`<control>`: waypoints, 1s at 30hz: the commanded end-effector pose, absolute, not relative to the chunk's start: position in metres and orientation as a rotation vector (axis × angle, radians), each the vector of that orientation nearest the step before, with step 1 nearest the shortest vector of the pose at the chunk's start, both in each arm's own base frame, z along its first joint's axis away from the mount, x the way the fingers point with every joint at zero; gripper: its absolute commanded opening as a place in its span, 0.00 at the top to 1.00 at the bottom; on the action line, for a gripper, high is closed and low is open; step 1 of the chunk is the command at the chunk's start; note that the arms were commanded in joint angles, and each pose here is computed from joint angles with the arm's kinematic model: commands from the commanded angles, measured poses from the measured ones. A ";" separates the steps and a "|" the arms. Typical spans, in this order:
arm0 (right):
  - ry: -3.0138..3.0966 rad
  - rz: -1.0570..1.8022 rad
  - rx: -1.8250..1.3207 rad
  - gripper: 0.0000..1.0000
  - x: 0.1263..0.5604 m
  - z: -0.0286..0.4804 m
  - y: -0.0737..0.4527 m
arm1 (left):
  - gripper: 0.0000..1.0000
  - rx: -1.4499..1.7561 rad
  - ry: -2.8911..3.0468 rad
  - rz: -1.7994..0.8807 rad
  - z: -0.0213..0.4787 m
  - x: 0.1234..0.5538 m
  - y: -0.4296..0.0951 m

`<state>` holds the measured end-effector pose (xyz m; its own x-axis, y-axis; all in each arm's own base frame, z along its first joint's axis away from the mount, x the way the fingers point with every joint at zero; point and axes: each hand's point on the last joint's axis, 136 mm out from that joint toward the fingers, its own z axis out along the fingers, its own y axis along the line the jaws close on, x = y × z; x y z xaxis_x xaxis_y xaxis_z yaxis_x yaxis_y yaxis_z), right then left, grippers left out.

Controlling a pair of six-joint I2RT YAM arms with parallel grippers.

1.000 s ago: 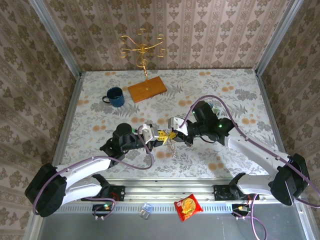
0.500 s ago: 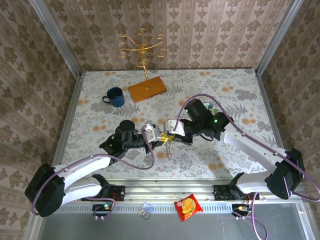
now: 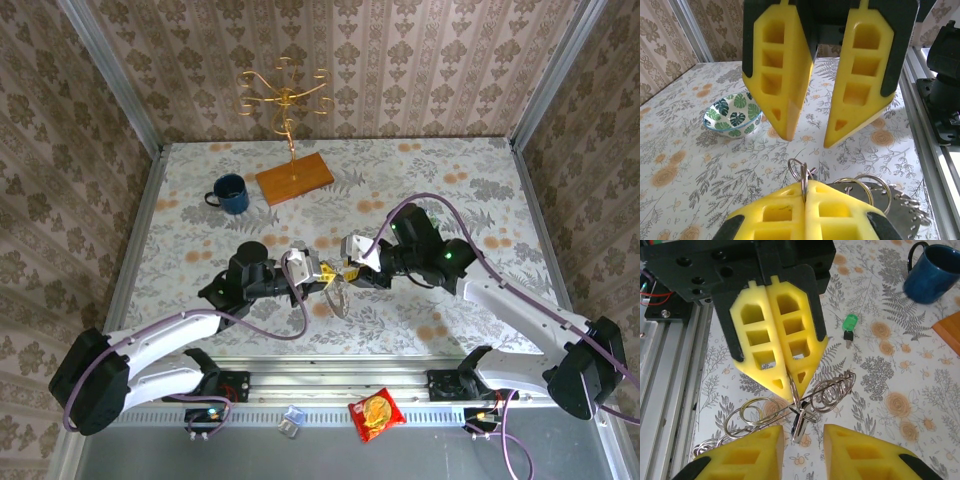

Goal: Put the keys on the keyring

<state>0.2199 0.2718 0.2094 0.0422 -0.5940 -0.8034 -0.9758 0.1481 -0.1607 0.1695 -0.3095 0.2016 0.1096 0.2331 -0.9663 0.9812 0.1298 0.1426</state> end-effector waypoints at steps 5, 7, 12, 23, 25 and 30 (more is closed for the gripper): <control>1.619 0.694 -1.489 0.75 0.220 0.214 0.281 | 1.00 1.291 1.244 -0.923 0.224 0.163 -0.309; 1.622 0.699 -1.499 0.75 0.220 0.211 0.282 | 1.00 1.290 1.242 -0.925 0.224 0.163 -0.309; 1.633 0.673 -1.532 0.71 0.219 0.204 0.279 | 1.00 1.286 1.245 -0.925 0.224 0.164 -0.309; 1.584 0.628 -1.655 0.69 0.210 0.200 0.275 | 1.00 1.356 1.154 -0.901 0.220 0.156 -0.310; 1.584 0.621 -1.671 0.72 0.208 0.199 0.274 | 1.00 1.367 1.139 -0.887 0.218 0.156 -0.311; 1.582 0.610 -1.683 0.78 0.208 0.197 0.274 | 1.00 1.396 1.125 -0.907 0.215 0.153 -0.313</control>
<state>0.2101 0.2719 0.1931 0.1046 -0.6266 -0.7723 -0.9823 0.0562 -0.1786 0.1578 -0.3107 0.2043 0.1914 0.1935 -0.9622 0.9767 0.0598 0.2063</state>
